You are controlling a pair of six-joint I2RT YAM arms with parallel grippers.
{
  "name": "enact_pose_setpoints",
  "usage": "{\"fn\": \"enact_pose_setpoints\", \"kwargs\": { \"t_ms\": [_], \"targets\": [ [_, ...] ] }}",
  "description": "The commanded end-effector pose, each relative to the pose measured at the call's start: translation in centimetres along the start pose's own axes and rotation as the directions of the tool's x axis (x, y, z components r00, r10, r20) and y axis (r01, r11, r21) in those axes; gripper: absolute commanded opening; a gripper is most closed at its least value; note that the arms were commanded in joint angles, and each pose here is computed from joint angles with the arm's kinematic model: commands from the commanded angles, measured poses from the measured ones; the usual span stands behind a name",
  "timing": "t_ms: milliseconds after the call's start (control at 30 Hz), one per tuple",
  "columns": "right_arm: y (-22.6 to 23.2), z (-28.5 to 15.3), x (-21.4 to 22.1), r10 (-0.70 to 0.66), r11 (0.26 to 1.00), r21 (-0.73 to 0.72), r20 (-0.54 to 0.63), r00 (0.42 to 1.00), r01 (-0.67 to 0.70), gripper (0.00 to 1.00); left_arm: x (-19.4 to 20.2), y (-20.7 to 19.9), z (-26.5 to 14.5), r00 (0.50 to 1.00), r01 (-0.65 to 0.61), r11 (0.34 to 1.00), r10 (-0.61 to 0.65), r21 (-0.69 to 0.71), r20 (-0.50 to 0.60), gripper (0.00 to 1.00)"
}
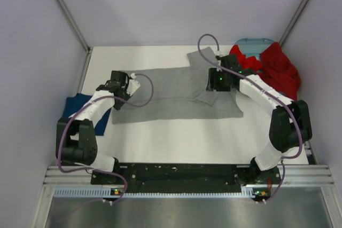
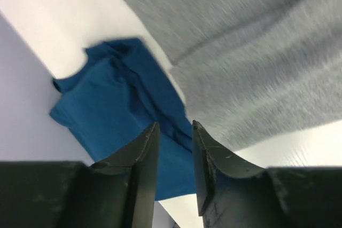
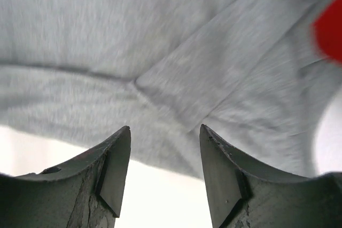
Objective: Fold and stack the t-shirts
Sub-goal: Fold the flattened tshirt in 1/3 of the way
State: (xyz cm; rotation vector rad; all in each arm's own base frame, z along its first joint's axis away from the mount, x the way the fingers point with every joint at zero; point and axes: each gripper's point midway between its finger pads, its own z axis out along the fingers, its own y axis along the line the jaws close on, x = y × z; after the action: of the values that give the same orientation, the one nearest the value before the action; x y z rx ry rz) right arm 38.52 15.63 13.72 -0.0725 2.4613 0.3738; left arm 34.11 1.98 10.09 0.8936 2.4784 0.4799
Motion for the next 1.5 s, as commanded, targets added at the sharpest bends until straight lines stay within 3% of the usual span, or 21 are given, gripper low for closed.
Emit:
{"fn": "enact_pose_setpoints", "kwargs": {
  "t_ms": [0,533,600,667,800,1233,1467],
  "targets": [
    [2.3,2.3,4.8,0.057,0.998,-0.033,-0.139,0.989,-0.062,0.53,3.7,-2.9,1.8,0.993,-0.028,0.997,0.035,0.068,-0.109,0.33],
    [0.0,6.6,9.0,0.094,0.994,0.079,-0.264,0.96,-0.076,0.48,5.6,-4.5,4.2,0.985,-0.029,0.997,0.042,0.077,-0.169,0.33],
    [-0.3,6.9,8.6,0.084,0.994,0.094,-0.253,0.964,-0.062,0.41,5.6,-4.4,4.3,0.985,-0.028,0.997,0.04,0.075,-0.17,0.33],
    [-0.5,6.9,8.0,0.073,0.993,0.105,-0.236,0.969,-0.049,0.26,5.7,-4.6,4.5,0.984,-0.033,0.996,0.046,0.078,-0.174,0.33],
    [-0.8,6.7,7.1,0.061,0.992,0.122,-0.21,0.976,-0.035,0.12,6.3,-4.7,4.8,0.979,-0.047,0.996,0.06,0.071,-0.193,0.33],
    [-0.4,5.5,4.2,-0.028,0.993,0.113,-0.157,0.987,0.046,0.0,6.5,-4.8,5.0,0.978,-0.057,0.995,0.07,0.076,-0.194,0.33],
    [0.8,7.4,0.4,-0.225,0.968,0.082,-0.116,0.967,0.235,0.0,6.6,-4.9,4.9,0.978,-0.054,0.996,0.069,0.076,-0.197,0.33]
  ]
}}
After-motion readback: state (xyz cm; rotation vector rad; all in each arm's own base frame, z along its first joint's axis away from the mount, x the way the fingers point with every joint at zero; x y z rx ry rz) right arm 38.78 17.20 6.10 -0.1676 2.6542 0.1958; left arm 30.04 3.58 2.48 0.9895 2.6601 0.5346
